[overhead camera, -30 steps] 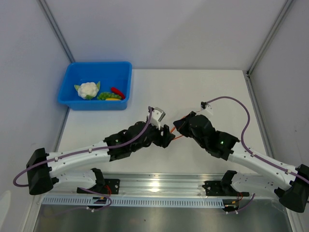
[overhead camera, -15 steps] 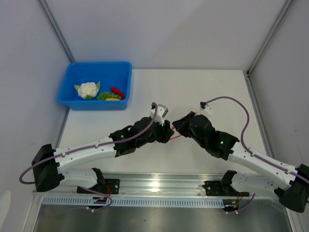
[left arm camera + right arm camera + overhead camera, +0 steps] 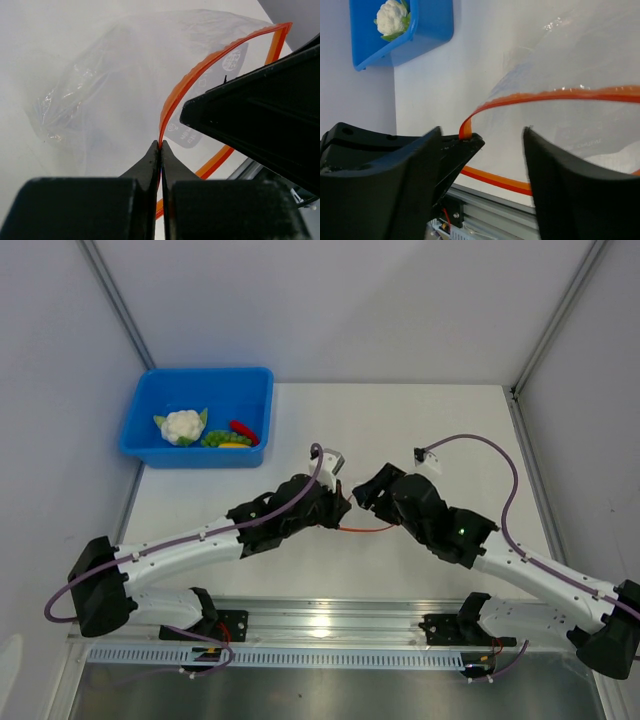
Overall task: Place the food in the zip-top bag and seal the zipper
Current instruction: Open the zipper of the food storage bag at the center of the board.
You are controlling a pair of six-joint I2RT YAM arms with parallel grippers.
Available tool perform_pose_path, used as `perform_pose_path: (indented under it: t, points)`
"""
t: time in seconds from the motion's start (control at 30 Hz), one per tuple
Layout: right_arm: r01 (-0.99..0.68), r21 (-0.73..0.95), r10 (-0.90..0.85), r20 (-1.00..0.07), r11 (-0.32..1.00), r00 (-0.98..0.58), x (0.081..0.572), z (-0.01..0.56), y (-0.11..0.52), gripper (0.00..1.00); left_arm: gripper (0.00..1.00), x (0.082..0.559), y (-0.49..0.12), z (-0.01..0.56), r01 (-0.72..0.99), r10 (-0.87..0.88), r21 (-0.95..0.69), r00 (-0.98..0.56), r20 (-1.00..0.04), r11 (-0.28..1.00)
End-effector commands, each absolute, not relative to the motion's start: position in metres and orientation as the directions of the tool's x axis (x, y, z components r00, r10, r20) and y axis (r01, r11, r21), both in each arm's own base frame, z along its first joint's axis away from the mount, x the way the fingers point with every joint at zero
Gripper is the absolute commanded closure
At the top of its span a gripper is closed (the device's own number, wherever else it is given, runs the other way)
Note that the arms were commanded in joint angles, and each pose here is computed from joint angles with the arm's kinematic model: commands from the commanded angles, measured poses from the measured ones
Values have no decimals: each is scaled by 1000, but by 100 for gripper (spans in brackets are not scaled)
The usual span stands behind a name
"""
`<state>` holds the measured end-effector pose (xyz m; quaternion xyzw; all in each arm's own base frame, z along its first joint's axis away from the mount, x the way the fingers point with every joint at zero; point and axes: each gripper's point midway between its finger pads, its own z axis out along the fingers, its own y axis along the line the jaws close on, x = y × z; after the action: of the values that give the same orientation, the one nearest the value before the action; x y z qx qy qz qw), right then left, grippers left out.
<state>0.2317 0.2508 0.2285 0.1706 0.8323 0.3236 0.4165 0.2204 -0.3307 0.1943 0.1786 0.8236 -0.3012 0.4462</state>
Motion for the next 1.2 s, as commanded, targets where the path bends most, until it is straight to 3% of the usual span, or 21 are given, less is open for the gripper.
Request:
perform_pose_path:
  t: [0.0,0.13,0.17,0.2,0.33,0.47,0.6,0.67,0.8,1.17]
  points:
    - [-37,640,504,-637,768,-583,232,249,245,25,99,231,-338,229,557,-54,-391,-525,-849,733]
    - [-65,591,436,-660,804,-611,222,255,244,10,99,243,-334,240,530,-103,-427,-533,-840,732]
    - [-102,542,378,-696,834,-610,218,258,240,1,99,247,-333,246,522,-120,-438,-533,-837,732]
    - [-112,543,377,-703,832,-603,217,267,239,0,99,251,-331,247,514,-128,-439,-532,-837,737]
    - [-197,552,355,-730,810,-584,210,291,241,1,100,259,-328,259,510,-152,-442,-512,-845,738]
    - [-176,549,363,-728,817,-582,211,298,235,1,99,266,-321,267,493,-189,-462,-507,-841,737]
    - [-7,569,455,-664,822,-593,218,293,219,1,99,267,-315,277,479,-234,-497,-508,-829,724]
    - [-9,594,466,-640,804,-611,221,296,224,1,99,265,-318,283,485,-257,-522,-511,-820,701]
    - [-32,633,484,-622,774,-616,226,306,234,14,99,260,-320,287,481,-287,-564,-533,-796,672]
    - [115,577,515,-600,809,-612,267,275,228,21,99,251,-331,289,486,-337,-644,-577,-744,591]
